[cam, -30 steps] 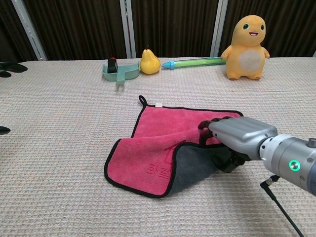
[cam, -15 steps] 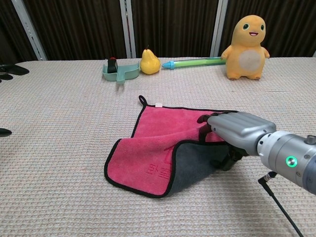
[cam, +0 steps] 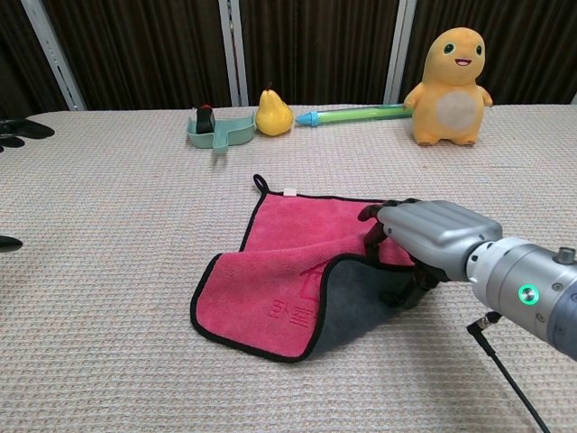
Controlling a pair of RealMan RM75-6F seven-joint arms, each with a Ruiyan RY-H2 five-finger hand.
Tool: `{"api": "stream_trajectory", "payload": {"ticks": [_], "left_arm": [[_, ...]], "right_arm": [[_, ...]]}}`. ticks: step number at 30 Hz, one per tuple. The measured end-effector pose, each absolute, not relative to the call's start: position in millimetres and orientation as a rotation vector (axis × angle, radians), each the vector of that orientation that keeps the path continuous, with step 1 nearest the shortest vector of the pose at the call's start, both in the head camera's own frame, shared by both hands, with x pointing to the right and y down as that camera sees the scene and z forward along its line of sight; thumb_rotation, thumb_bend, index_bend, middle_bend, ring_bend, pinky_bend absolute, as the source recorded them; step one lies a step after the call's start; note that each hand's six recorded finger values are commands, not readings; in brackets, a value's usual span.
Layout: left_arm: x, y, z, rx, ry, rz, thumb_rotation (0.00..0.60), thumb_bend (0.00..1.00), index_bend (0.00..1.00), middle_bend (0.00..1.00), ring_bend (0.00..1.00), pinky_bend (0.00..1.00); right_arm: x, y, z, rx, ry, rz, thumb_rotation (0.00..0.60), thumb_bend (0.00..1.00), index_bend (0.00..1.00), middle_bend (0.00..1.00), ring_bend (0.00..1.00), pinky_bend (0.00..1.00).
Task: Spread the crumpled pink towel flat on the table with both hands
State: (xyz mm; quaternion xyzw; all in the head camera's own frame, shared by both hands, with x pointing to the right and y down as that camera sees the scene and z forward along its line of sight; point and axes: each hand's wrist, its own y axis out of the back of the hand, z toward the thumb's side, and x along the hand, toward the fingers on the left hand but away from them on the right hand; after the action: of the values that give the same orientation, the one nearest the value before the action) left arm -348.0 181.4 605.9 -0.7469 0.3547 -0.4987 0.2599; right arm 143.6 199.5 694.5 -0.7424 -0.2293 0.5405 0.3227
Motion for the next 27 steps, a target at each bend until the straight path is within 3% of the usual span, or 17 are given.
{"api": "stream_trajectory", "payload": {"ticks": [10, 27], "left_arm": [[-347.5, 181.8, 607.0, -2.024, 0.958, -1.354, 0.6, 0.06, 0.0, 0.0, 0.0, 0.0], [-344.5, 185.1, 609.6, -2.022, 0.936, -1.36, 0.6, 0.06, 0.0, 0.0, 0.0, 0.0]], "right_arm": [[148.1, 201.2, 691.8, -1.957, -0.609, 1.405, 0.6, 0.47, 0.62, 0.14, 0.0, 0.0], [179.5, 219.7, 669.7, -1.991, -0.605, 1.409, 0.6, 0.47, 0.62, 0.14, 0.0, 0.0]]}}
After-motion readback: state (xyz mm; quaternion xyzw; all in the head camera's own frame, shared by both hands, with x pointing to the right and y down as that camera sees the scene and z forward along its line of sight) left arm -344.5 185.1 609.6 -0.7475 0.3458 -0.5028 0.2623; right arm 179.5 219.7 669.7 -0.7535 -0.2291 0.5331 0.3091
